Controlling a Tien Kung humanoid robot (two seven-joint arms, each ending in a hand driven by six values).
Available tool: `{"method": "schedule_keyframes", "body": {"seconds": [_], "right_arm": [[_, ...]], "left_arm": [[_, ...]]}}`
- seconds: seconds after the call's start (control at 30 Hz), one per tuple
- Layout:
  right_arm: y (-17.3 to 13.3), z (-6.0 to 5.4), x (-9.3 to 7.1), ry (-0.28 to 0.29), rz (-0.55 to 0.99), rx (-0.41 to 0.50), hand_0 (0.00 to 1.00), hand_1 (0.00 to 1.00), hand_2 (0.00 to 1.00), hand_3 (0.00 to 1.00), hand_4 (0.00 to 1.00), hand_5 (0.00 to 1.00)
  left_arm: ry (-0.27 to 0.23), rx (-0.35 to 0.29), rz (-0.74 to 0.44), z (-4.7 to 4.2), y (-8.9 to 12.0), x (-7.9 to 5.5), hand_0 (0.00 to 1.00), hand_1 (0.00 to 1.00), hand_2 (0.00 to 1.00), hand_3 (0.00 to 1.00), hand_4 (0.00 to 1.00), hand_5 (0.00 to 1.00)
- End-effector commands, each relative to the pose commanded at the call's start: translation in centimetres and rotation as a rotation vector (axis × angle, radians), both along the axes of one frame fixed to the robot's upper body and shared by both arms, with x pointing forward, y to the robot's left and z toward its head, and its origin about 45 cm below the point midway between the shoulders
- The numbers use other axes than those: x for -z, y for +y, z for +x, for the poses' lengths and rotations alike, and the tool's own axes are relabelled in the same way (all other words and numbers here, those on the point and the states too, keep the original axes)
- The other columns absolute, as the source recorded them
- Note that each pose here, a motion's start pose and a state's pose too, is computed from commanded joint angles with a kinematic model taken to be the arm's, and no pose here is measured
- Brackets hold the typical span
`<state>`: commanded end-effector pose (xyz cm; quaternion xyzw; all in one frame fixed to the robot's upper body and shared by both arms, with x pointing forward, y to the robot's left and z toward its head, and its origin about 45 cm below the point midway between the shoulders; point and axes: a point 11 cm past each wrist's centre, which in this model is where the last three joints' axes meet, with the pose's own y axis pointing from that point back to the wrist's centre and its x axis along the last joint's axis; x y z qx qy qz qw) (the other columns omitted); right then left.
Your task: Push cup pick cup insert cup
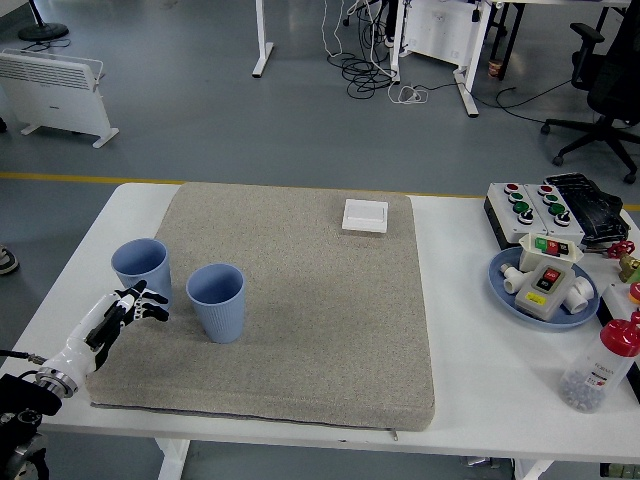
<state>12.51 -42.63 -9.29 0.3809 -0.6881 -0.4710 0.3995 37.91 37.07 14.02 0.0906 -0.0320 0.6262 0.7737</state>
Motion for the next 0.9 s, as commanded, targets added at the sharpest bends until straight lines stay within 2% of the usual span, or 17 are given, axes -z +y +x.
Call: {"method": "schedule_keyframes", "body": {"seconds": [0.47, 0.9], "right_arm": [[0.2, -0.1, 0.1, 0.005, 0.004, -0.008, 0.745, 0.696, 0.685, 0.582, 0.189, 0.543], [0.4, -0.2, 0.2, 0.009, 0.006, -0.012, 0.745, 0.696, 0.685, 0.582, 0.188, 0.546]], "left_arm": [[-0.001, 0.008, 0.022, 1.61, -0.2, -0.6, 0.723, 0.481, 0.46, 0.493, 0.54, 0.998], [-0.003, 0.002, 0.026, 2.43, -0.2, -0.8, 0.723, 0.483, 0.461, 0.492, 0.536, 0.998]]}}
